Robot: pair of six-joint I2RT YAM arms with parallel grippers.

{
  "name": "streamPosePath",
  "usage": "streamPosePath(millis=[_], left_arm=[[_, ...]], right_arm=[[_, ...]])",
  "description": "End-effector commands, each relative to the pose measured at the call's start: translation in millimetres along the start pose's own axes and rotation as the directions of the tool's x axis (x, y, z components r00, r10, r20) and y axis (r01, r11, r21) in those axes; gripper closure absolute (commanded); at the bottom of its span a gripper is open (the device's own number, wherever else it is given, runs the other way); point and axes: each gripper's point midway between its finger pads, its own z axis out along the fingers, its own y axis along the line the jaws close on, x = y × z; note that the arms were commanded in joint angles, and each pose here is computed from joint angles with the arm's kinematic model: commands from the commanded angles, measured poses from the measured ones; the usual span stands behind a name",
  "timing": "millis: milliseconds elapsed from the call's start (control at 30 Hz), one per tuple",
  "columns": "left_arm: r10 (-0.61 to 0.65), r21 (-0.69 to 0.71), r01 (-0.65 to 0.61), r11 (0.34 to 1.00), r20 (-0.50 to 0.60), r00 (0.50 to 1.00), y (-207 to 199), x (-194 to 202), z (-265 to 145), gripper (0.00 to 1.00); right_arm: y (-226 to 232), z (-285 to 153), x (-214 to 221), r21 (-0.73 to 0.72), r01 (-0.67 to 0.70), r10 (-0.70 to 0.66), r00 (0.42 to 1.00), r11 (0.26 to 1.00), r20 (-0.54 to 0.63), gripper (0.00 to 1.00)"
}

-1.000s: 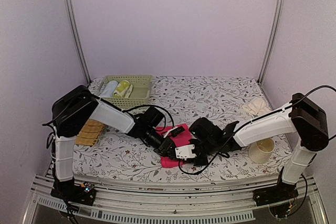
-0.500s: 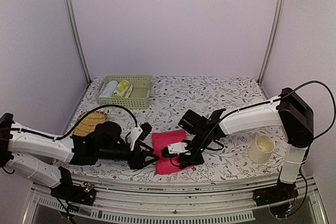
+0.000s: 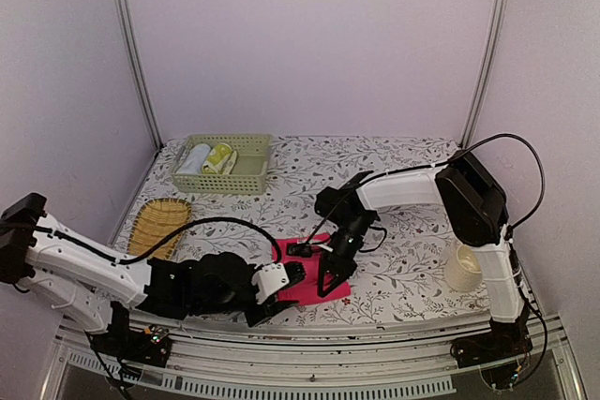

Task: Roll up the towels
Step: Roll the towel at the center of the board.

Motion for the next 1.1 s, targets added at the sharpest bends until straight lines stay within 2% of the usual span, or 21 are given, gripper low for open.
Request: streamPosePath(millis=[0,200,300,467,600,667,700,733,833,967,1067], left_arm=[[0.203,-0.034,-0.207,0.978,-0.108,0.973,-2.4,1.9,27.8,0.51],[0.337,0.020,-0.340,0.940,-0.199,0.920,-15.1,18.3,68.2,0.48],[0.373,0.031,-0.378,0.925,-0.255,0.892,-16.0,31.9,80.9,0.51],[0.396,0.012,-0.416,0.909,-0.327,0.858,-10.5,49.0,92.7,0.58],[0.407,0.017,-0.431,0.902,-0.362,0.839,-9.1,58.3,96.7,0.74],[0.399,0.037,-0.415,0.909,-0.363,0.842,-12.0,58.8,96.2,0.80],[0.390,0.046,-0.402,0.915,-0.364,0.846,-12.6,58.6,96.0,0.83],[0.377,0.057,-0.384,0.921,-0.368,0.850,-13.4,59.0,95.4,0.85],[0.324,0.080,-0.318,0.945,-0.372,0.870,-12.9,54.1,92.4,0.90],[0.215,0.139,-0.176,0.974,-0.353,0.911,-16.5,41.9,89.2,0.92],[0.130,0.206,-0.053,0.977,-0.378,0.917,-17.2,41.4,89.8,0.94]], right_arm=[[-6.2,18.5,31.7,-0.063,-0.140,0.133,0.985,0.988,-0.110,0.96],[-16.3,28.7,40.2,-0.086,-0.185,0.173,0.976,0.979,-0.128,0.95],[-16.2,28.3,42.0,-0.086,-0.187,0.175,0.976,0.979,-0.128,0.95],[-15.1,27.7,44.0,-0.092,-0.188,0.177,0.977,0.978,-0.117,0.95],[-10.1,20.4,39.9,-0.106,-0.183,0.173,0.981,0.977,-0.093,0.91],[0.7,0.0,28.2,-0.095,-0.138,0.134,0.990,0.986,-0.043,0.83],[7.9,-11.7,22.9,-0.089,-0.108,0.107,0.994,0.990,-0.016,0.74],[14.4,-24.4,17.9,-0.075,-0.075,0.076,0.997,0.994,0.015,0.68],[41.3,-67.8,9.4,-0.020,0.017,-0.015,0.995,1.000,0.100,0.57],[56.8,-112.4,9.0,0.120,0.072,-0.095,0.976,0.990,0.194,0.56],[54.5,-137.0,8.2,0.303,0.069,-0.151,0.955,0.950,0.255,0.56]])
